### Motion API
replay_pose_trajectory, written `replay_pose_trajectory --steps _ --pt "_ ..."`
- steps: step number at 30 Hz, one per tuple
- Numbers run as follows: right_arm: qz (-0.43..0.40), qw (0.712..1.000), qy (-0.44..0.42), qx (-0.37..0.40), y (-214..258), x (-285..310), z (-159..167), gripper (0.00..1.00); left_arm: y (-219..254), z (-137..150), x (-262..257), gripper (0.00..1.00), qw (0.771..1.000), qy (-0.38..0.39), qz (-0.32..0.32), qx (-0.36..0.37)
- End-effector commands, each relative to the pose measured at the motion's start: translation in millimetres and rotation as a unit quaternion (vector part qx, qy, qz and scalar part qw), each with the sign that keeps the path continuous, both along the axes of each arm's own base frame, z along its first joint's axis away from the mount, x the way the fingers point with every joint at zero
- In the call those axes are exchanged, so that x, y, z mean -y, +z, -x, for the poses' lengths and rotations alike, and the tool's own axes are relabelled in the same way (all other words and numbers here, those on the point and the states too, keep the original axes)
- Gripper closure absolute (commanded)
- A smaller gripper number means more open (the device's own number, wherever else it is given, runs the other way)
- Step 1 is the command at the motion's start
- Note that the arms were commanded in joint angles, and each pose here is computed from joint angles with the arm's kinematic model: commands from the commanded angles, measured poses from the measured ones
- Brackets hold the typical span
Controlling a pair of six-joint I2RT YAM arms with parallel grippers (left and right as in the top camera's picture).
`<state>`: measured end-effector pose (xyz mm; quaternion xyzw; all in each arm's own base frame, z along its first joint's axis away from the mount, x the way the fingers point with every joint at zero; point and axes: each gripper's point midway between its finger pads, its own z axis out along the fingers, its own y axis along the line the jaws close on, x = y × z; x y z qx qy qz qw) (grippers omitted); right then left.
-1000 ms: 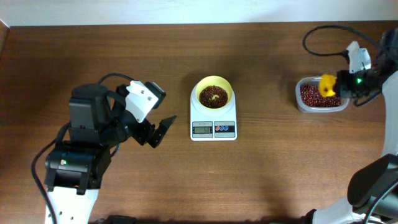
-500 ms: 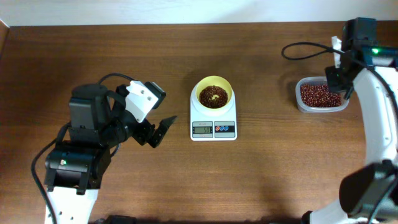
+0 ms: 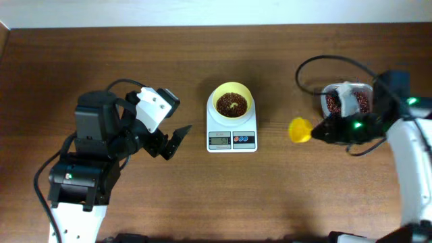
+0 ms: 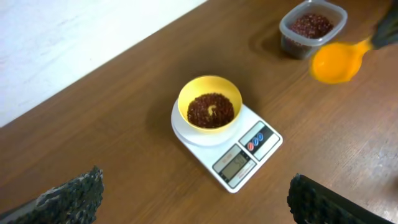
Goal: Scoop item into bowl and weigh 50g on scale
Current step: 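Lower the scoop onto the table right of the scale, right gripper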
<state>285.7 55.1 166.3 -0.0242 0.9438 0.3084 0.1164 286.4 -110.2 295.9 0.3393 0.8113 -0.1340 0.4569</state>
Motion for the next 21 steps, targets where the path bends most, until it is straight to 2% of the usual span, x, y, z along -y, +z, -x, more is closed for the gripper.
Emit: replay_pose_trajectory --steps 1,5,12,21 --pt "-0.118 0.993 0.001 -0.013 -20.6 -31.5 11.8 0.96 8.1 -1.4 -1.0 0.01 1.000 0.005 0.005 0.007" --pt "-0.123 0.992 0.000 -0.023 -38.6 -33.7 19.9 0.96 8.1 -1.4 -1.0 0.01 1.000 0.005 0.005 0.007" --pt "-0.135 0.990 0.015 0.023 -31.9 -36.1 7.6 0.96 8.1 -1.4 -1.0 0.01 1.000 0.005 0.005 0.007" --pt "-0.136 0.990 0.023 0.019 -33.2 -37.1 12.4 0.96 8.1 -1.4 -1.0 0.01 1.000 0.005 0.005 0.007"
